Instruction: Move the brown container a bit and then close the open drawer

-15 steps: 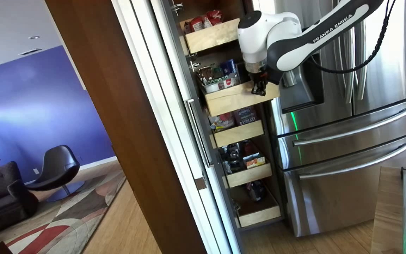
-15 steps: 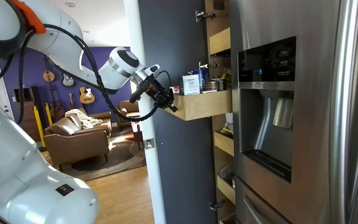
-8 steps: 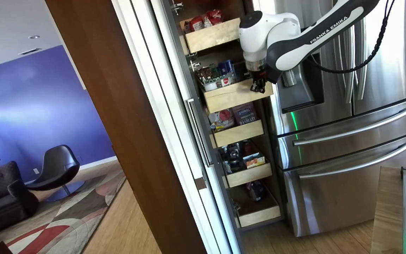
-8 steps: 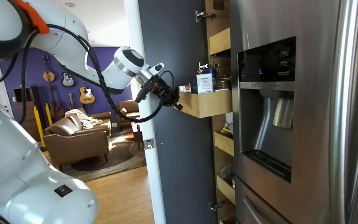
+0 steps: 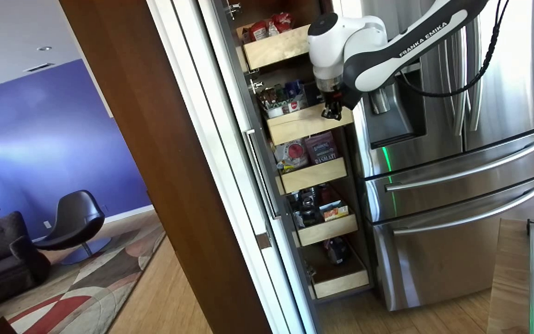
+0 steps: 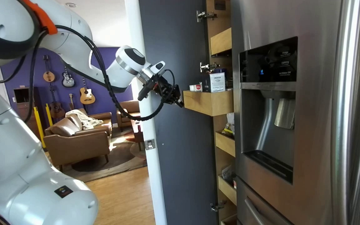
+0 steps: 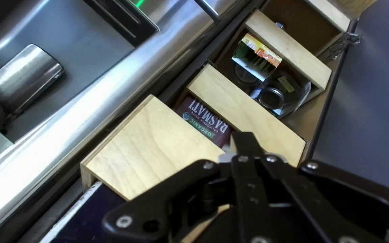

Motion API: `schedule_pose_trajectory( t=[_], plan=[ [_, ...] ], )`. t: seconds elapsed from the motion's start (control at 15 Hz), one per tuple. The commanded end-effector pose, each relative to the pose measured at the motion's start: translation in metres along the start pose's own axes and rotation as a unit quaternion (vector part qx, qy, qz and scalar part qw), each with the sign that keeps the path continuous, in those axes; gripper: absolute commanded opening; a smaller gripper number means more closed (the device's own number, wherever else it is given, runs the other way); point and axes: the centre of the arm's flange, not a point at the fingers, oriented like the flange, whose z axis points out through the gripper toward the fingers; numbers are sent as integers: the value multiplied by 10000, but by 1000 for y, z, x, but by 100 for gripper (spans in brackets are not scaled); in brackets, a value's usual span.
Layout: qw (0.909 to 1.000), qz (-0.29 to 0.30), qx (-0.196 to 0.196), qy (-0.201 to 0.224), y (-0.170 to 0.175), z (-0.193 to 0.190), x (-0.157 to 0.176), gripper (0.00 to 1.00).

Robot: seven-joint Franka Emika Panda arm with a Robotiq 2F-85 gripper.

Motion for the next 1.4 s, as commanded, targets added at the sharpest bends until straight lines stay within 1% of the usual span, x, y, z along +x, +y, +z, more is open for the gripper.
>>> schedule_pose_trajectory(
  t=[0.0, 0.33, 0.6, 0.8, 1.07, 1.33],
  plan=[
    [9996, 268, -64, 69, -15, 15, 40, 0],
    [9969, 744, -223, 120, -17, 48, 76, 0],
    [9925, 1168, -317, 185, -9, 74, 97, 0],
    [9886, 1426, -352, 343, -1, 88, 110, 0],
    [9853, 1598, -373, 473, 7, 108, 123, 0],
    [9842, 1654, -337, 531, 13, 126, 131, 0]
  ],
)
